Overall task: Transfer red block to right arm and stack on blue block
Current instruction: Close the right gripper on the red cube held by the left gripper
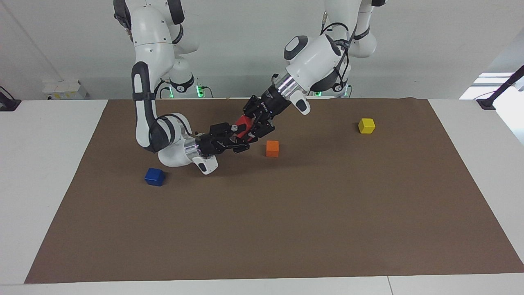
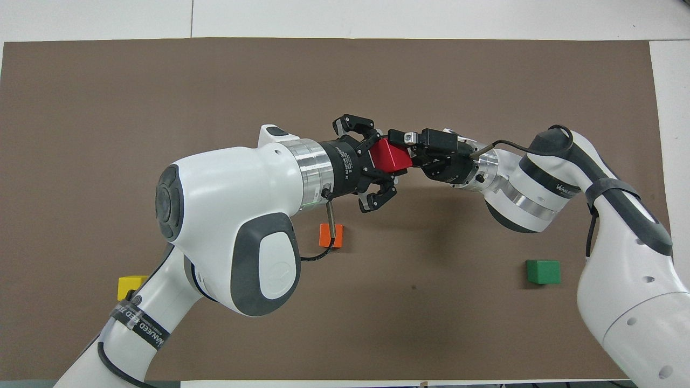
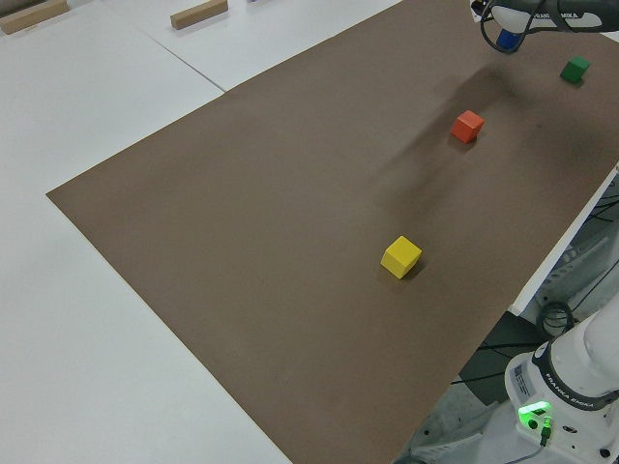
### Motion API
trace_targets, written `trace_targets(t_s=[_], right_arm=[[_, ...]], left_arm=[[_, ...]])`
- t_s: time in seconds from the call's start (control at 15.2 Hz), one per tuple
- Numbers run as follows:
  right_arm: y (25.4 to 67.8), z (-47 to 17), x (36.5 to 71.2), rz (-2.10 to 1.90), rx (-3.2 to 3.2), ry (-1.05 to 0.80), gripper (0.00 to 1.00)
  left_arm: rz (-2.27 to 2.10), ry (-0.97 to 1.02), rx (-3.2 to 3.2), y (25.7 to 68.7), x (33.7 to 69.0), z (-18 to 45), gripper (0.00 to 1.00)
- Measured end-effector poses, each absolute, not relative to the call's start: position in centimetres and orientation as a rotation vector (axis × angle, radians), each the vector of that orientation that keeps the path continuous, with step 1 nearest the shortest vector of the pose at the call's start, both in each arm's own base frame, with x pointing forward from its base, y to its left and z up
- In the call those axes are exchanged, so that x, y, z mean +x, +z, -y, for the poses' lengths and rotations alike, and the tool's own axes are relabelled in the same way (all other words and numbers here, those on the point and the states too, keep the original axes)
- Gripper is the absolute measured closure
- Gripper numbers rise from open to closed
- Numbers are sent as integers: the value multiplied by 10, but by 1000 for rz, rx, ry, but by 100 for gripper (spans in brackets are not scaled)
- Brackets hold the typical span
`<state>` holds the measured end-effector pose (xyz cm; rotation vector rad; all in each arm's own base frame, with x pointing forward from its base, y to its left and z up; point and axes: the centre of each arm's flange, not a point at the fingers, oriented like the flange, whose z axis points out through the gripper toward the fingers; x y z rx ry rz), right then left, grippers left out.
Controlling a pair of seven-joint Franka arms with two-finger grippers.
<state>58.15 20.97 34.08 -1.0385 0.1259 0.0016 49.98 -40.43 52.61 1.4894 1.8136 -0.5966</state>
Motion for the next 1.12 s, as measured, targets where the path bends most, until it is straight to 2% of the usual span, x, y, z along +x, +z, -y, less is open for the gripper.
trace_targets(t_s=[0.2, 0.73, 0.79, 0.92, 1.05, 1.12], right_arm=[[342, -210, 582, -129, -1033, -2, 39], [344, -210, 583, -131, -1039, -9, 39], [344, -211, 583, -134, -1045, -10, 40], [342, -212, 584, -150, -1067, -19, 45], [342, -213, 584, -155, -1076, -23, 45], [343, -213, 584, -156, -1078, -23, 45]], left_arm=[[-1815, -603, 1475, 527, 500, 404, 45], [-1815, -603, 1464, 527, 501, 404, 45], [-1815, -603, 1465, 527, 501, 404, 42], [-1814, -604, 1468, 527, 500, 405, 22], [-1812, -605, 1469, 527, 499, 406, 1], [-1812, -604, 1470, 527, 499, 406, 0]])
